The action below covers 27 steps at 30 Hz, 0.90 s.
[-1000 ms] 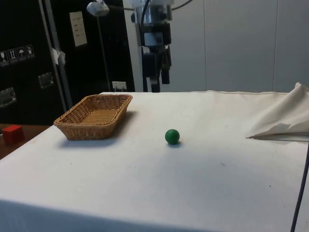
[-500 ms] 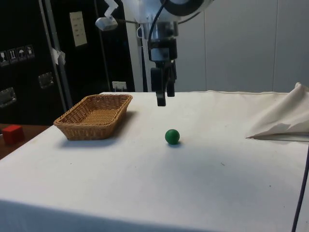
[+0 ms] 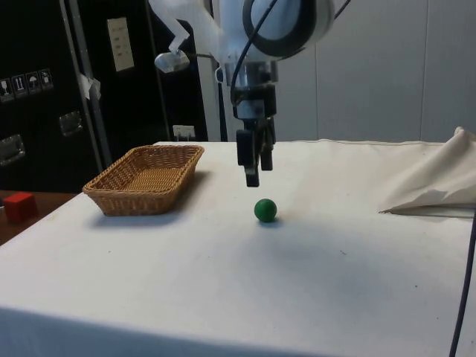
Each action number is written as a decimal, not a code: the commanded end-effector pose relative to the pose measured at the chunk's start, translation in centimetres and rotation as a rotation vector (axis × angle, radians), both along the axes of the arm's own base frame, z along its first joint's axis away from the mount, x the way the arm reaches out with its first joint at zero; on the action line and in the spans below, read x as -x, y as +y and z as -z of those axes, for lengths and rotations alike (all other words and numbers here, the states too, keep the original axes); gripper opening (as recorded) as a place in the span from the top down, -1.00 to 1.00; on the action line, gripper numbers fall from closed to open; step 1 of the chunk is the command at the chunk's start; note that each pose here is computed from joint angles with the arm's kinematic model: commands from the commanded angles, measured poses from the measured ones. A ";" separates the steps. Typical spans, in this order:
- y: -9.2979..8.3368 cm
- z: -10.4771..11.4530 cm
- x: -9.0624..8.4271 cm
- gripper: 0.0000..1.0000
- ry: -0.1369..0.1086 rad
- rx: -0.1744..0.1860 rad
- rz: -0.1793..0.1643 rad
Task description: Pick up the ball and place it into the basket.
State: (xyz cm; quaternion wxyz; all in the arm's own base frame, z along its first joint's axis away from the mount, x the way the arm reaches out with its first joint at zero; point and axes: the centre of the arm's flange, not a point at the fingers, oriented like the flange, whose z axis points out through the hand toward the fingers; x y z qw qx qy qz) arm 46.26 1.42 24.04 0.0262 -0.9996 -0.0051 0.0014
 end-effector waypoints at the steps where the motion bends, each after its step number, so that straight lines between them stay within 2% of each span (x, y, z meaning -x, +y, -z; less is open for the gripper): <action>1: 0.2 0.2 0.2 -1.00 -0.010 -0.012 0.000; 2: 0.0 0.2 0.0 -1.00 0.000 0.000 0.000; 3: 0.3 0.4 0.2 -1.00 -0.010 -0.012 -0.001; 11: 0.9 2.3 0.3 -1.00 -0.006 -0.010 0.000; 12: 0.6 2.5 0.2 -1.00 0.006 0.002 0.002; 14: 1.1 2.6 0.2 -1.00 -0.008 -0.009 0.001; 21: 1.7 4.2 0.3 -1.00 -0.014 0.004 0.000; 22: 1.4 4.3 0.3 -1.00 0.001 0.017 0.000; 23: 1.7 4.4 0.3 -1.00 -0.015 0.007 0.001; 27: 1.9 5.2 0.3 -1.00 -0.021 0.020 -0.005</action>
